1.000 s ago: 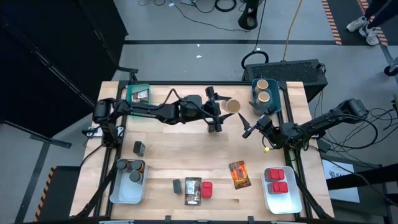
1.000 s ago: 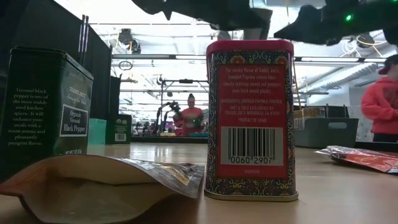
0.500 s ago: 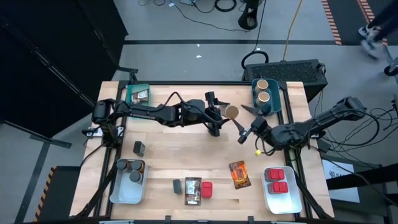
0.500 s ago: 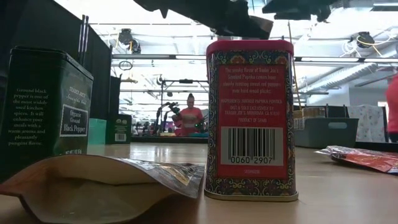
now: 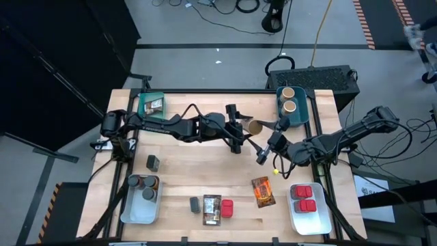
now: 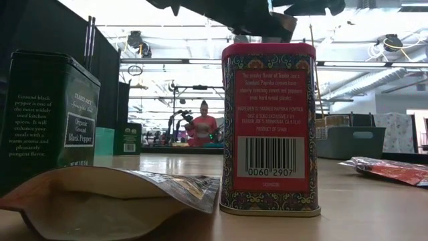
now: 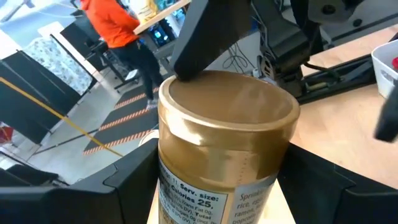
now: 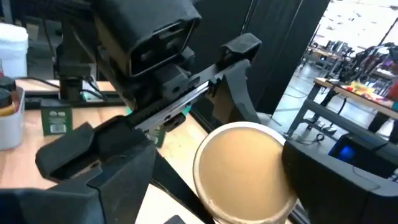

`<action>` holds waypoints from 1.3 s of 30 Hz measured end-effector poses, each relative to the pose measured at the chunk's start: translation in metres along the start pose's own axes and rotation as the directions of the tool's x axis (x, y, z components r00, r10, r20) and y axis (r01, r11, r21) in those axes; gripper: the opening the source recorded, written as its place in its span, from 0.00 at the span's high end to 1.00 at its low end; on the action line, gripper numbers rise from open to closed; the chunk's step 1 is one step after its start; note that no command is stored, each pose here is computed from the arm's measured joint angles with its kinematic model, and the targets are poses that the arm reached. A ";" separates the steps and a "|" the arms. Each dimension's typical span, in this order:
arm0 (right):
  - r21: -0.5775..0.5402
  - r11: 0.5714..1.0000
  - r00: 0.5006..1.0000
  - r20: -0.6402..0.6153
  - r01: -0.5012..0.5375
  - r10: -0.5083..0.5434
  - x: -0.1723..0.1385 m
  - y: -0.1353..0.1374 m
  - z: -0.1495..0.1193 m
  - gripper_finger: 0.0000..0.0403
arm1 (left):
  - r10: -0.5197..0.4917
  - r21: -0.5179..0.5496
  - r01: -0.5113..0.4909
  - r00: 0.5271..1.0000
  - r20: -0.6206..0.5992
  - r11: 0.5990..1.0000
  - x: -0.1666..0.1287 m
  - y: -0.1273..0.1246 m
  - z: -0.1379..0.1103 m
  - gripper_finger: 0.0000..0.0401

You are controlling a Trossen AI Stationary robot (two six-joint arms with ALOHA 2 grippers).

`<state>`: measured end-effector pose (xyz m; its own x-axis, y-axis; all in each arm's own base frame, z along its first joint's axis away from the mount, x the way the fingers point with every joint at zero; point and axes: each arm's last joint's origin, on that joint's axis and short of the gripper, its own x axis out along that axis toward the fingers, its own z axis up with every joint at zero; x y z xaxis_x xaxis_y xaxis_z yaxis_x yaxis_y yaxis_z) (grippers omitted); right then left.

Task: Sort spices by type
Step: Put the brown seasoning bottle into the dark green bin

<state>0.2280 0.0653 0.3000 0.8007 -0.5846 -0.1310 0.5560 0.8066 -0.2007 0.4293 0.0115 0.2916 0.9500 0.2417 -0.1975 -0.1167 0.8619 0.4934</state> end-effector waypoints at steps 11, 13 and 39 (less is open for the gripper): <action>-0.116 0.993 0.999 0.000 0.033 -0.033 0.000 -0.001 0.000 0.11 | 0.009 0.003 -0.009 1.000 -0.001 1.000 -0.001 -0.005 0.003 0.30; -0.106 0.994 1.000 -0.001 0.024 -0.025 0.000 -0.001 0.000 0.11 | 0.009 0.001 -0.009 1.000 0.015 1.000 -0.002 -0.007 0.005 0.30; -0.108 0.994 1.000 -0.006 0.011 -0.011 0.002 0.002 -0.002 0.39 | 0.016 -0.016 -0.015 0.998 0.054 1.000 -0.006 -0.018 0.015 0.24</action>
<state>0.2301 0.0650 0.2976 0.7931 -0.5941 -0.1344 0.5370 0.7861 -0.3061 0.4299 -0.0127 0.2968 0.9624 0.2306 -0.1437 -0.1354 0.8654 0.4824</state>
